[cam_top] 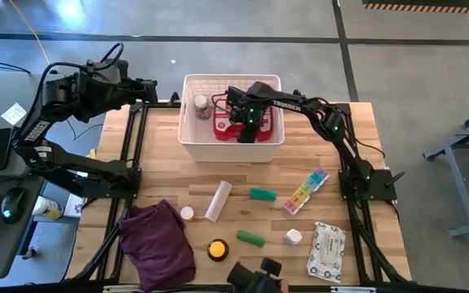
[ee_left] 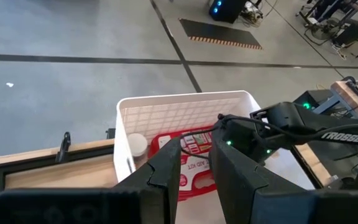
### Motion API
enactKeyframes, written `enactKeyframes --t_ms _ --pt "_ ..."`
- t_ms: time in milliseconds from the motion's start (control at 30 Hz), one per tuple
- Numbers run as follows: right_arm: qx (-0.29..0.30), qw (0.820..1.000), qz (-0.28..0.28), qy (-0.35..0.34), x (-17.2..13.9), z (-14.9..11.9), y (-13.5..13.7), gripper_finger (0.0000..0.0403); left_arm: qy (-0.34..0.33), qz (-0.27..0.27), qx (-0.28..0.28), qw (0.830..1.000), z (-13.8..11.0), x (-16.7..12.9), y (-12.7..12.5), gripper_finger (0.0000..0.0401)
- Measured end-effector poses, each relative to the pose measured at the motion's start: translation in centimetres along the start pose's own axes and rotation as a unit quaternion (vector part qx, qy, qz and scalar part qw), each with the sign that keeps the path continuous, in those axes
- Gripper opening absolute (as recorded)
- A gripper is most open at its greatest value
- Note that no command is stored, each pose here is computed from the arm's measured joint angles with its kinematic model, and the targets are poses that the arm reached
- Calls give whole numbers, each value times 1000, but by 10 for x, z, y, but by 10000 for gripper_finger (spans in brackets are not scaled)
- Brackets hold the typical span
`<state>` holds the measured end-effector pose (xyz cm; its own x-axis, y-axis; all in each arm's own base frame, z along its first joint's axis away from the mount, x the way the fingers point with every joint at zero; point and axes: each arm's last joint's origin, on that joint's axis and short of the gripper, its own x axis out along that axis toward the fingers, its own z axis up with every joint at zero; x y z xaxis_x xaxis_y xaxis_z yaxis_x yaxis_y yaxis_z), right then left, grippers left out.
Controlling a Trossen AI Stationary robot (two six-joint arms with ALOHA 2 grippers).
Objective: Pick & place medical supplies in basket/bin
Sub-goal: Put the first aid kit into the white bin
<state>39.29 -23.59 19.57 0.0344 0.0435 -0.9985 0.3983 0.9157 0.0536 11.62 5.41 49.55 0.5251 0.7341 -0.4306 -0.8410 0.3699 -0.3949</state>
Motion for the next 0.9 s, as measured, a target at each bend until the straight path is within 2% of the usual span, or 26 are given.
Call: enactKeyframes --t_ms 267,467,567,800,900 --pt "24 1000 15 -12 -3 1 1 135 -8 3 9 1000 1 0 0 127" --pt "17 998 16 -54 -24 0 7 142 -9 4 14 1000 1 0 0 127" --pt "17 997 20 -75 -34 -1 8 165 -9 4 23 1000 1 0 0 127" --pt "28 996 27 -76 -39 -3 9 256 -9 4 27 1000 1 0 0 127" --pt "30 996 26 -77 -39 -3 9 273 -6 1 28 1000 1 0 0 127"
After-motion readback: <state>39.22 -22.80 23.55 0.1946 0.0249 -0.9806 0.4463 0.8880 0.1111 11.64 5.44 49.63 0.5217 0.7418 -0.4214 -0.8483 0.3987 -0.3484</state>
